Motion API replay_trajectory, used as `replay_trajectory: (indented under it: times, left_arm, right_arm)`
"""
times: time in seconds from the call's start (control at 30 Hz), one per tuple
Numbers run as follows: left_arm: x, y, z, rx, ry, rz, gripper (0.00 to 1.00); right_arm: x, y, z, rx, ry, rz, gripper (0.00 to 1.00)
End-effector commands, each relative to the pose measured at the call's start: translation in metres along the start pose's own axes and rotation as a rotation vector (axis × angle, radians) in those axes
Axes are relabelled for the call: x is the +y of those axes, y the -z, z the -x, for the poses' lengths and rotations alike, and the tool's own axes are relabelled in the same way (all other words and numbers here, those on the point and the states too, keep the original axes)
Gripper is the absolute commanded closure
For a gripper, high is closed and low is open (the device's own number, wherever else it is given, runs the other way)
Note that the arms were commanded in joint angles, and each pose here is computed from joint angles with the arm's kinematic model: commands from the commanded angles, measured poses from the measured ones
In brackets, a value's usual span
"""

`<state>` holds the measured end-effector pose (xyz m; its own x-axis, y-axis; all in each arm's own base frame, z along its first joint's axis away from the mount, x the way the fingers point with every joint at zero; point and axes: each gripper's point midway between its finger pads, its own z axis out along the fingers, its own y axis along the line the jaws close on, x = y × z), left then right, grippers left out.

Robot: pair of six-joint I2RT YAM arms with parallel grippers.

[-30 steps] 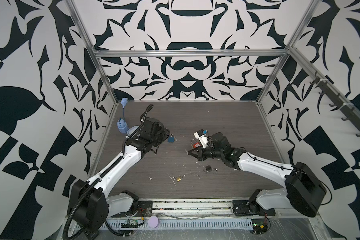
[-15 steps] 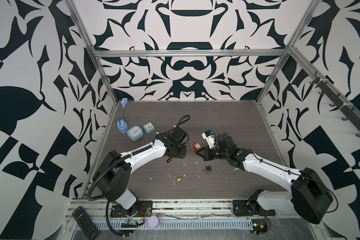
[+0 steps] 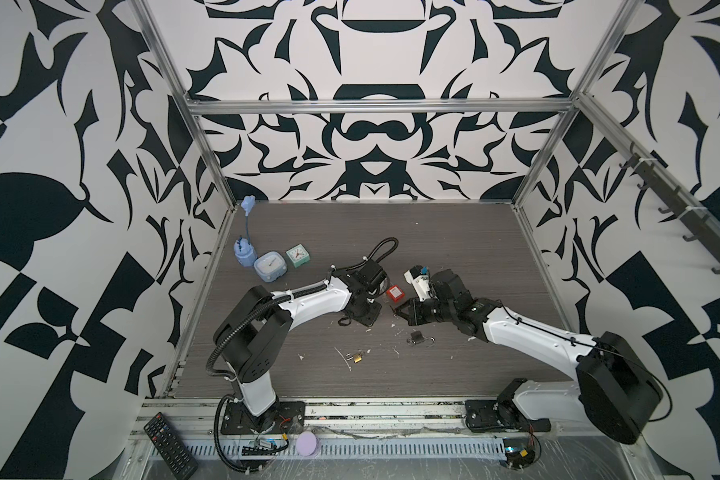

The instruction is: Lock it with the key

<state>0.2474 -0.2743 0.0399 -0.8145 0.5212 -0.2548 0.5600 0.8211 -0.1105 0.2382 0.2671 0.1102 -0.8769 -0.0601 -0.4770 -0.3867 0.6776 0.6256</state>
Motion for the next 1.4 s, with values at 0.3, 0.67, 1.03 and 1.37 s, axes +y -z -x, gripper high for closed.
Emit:
replay_trajectory:
  times: [0.3, 0.67, 1.03, 1.37]
  left_arm:
    - [0.006, -0.011, -0.005, 0.078, -0.030, 0.040, 0.86]
    - [0.003, -0.005, 0.000, 0.069, -0.026, 0.031, 0.42]
    - [0.042, 0.086, 0.037, -0.285, 0.065, 0.172, 0.30]
    - [0.122, 0.189, 0.019, -0.898, 0.547, 0.051, 0.01]
  right_arm:
    - [-0.002, -0.005, 0.002, -0.012, -0.008, 0.010, 1.00]
    - [-0.002, -0.004, 0.003, -0.015, -0.014, 0.008, 1.00]
    - [-0.005, -0.009, 0.001, -0.001, -0.071, -0.001, 1.00]
    - [-0.016, -0.042, -0.012, 0.092, -0.167, -0.019, 1.00]
